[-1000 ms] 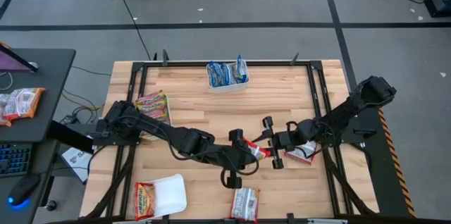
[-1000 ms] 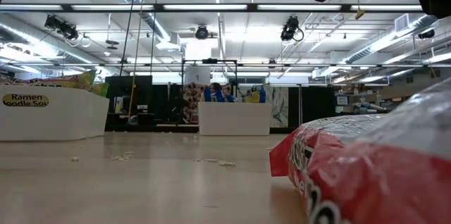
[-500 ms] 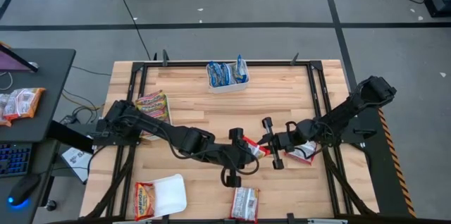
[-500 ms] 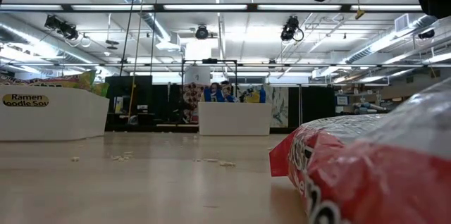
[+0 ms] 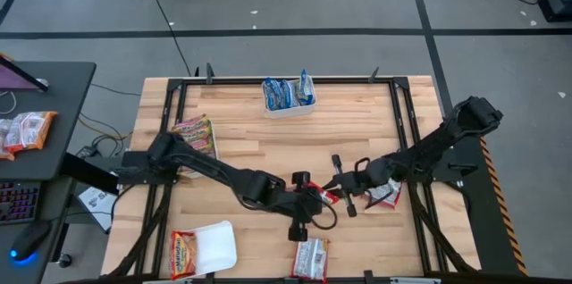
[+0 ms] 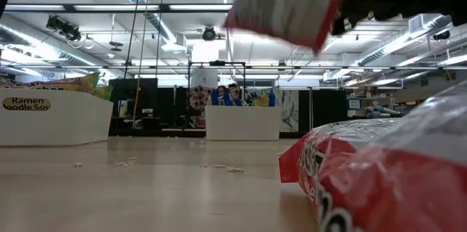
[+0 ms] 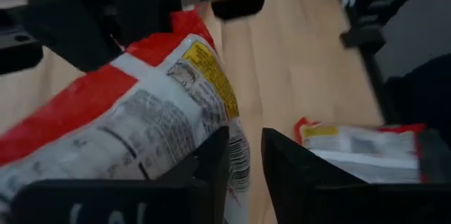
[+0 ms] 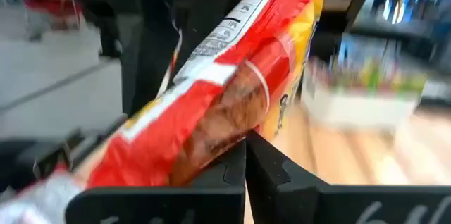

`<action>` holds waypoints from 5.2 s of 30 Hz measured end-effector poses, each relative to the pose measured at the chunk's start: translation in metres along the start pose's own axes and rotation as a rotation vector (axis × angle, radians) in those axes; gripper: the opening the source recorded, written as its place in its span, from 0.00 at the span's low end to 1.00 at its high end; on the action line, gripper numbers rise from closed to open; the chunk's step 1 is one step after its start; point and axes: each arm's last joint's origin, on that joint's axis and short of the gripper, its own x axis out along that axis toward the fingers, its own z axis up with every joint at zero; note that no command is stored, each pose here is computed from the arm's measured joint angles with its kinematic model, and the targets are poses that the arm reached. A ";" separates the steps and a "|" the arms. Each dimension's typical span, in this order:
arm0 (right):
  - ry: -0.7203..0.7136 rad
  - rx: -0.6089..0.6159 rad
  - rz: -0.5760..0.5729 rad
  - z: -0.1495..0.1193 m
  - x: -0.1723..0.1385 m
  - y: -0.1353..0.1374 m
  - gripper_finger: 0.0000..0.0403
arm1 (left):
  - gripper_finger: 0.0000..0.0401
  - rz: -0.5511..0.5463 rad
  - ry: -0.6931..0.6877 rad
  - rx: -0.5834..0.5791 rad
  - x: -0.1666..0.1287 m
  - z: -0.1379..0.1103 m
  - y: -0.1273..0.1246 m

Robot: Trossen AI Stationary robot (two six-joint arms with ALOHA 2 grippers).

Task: Sort Maruchan noodles
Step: Put the red noodle pack into the bottom white bin

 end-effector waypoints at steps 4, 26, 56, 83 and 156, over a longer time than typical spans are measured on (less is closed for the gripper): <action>0.196 0.053 -0.031 -0.019 -0.003 0.007 0.00 | 0.20 -0.007 0.068 0.015 0.038 -0.017 -0.004; 0.723 0.257 0.063 -0.060 -0.036 0.047 0.01 | 0.30 -0.293 0.330 -0.070 0.079 -0.056 -0.019; 0.834 0.150 0.006 -0.071 -0.051 0.055 0.01 | 0.67 -0.384 0.126 -0.677 0.128 -0.031 0.059; 0.809 0.138 -0.061 -0.070 -0.048 0.048 0.02 | 0.73 -0.337 0.092 -0.877 0.149 -0.040 0.045; 0.766 0.249 0.100 -0.047 -0.067 0.089 0.12 | 0.19 0.593 0.905 -1.288 -0.147 -0.162 -0.112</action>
